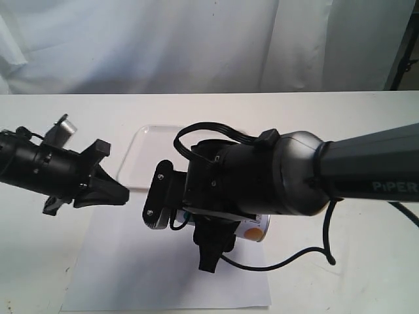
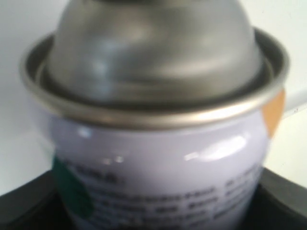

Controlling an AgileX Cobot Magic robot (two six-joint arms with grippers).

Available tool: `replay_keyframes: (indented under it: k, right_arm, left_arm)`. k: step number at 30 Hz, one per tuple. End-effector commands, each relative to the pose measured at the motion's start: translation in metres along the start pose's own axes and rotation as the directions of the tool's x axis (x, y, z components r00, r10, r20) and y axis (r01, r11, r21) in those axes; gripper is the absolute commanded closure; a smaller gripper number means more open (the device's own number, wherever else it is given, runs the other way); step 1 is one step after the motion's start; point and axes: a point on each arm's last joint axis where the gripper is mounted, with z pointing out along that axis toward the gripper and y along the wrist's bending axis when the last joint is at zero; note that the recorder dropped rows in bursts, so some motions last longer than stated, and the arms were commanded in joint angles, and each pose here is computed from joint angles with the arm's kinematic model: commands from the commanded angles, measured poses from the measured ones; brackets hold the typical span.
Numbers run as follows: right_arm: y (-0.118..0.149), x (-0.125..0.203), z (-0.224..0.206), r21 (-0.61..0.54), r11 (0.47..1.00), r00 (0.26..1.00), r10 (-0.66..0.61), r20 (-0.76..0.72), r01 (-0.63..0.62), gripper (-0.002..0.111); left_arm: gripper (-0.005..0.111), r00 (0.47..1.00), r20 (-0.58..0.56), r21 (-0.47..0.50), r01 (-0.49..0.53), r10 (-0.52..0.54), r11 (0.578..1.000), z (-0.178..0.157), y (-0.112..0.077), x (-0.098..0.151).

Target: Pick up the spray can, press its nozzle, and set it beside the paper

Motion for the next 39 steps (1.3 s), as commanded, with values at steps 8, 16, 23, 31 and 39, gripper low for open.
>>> replay_keyframes:
  k: [8,16,23,31,39]
  right_arm:
    - [-0.013,-0.001,-0.003,0.033,0.99,0.991,0.132,0.035,-0.134,0.108]
    - [-0.021,-0.008,-0.014,0.005,0.978,0.965,0.205,0.165,-0.209,0.108]
    - [-0.021,-0.016,-0.018,-0.034,0.967,0.933,0.254,0.254,-0.254,0.108]
    - [-0.047,-0.014,-0.031,-0.117,0.901,0.816,0.429,0.388,-0.418,0.108]
    - [-0.093,0.007,-0.04,-0.19,0.799,0.651,0.582,0.488,-0.571,0.108]
  left_arm:
    - [0.107,0.851,0.477,-0.223,-0.127,0.222,0.966,-0.091,-0.038,0.049]
    - [0.107,0.631,0.659,-0.375,-0.195,0.409,0.906,-0.15,-0.08,0.096]
    - [0.107,0.482,0.739,-0.482,-0.11,0.471,0.869,-0.179,-0.082,0.163]
    - [0.107,0.303,0.78,-0.523,-0.162,0.547,0.837,-0.169,-0.058,0.24]
    - [0.107,0.258,0.732,-0.604,-0.184,0.631,0.776,-0.169,-0.051,0.272]
